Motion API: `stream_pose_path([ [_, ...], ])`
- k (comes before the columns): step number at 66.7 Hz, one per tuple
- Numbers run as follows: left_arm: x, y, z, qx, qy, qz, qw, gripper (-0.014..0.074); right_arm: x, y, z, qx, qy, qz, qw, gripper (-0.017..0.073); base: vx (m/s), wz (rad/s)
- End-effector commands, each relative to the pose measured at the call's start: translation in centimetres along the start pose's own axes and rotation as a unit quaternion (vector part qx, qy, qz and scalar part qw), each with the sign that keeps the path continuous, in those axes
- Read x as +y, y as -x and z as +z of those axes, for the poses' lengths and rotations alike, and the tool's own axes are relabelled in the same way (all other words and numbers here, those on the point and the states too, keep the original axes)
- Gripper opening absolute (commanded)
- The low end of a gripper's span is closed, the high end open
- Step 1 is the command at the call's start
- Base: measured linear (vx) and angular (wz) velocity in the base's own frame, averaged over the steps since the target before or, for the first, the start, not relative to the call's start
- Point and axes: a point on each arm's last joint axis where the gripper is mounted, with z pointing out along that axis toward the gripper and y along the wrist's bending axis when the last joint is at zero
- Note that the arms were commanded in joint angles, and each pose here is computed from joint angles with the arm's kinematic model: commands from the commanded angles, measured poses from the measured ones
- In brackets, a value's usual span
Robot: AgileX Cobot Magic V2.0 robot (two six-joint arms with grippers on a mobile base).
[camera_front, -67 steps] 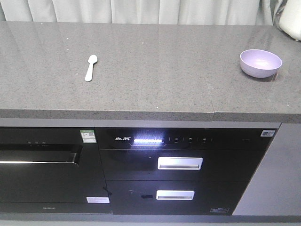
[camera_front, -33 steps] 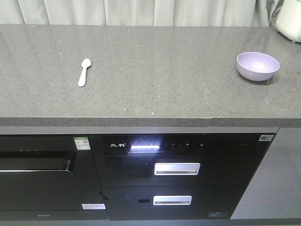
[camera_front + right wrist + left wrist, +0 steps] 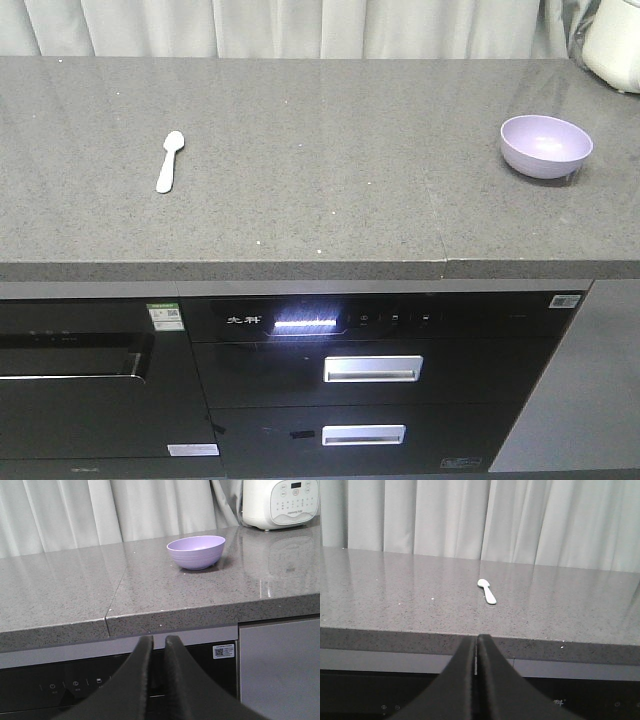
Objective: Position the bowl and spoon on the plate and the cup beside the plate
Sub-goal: 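Drive the base up to the counter, facing the spoon and bowl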
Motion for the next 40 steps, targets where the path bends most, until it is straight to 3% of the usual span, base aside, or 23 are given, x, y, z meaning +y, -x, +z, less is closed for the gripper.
stream_pose_path([
  [1, -0.10, -0.29, -0.04, -0.028, -0.014, -0.008, 0.999, -0.0006, 0.19, 0.12, -0.01, -0.032, 0.011, -0.005, 0.999, 0.0071, 0.04, -0.02],
  [40, -0.10, -0.29, -0.04, -0.028, -0.014, -0.008, 0.999, -0.0006, 0.19, 0.12, -0.01, -0.032, 0.011, -0.005, 0.999, 0.0071, 0.05, -0.01],
])
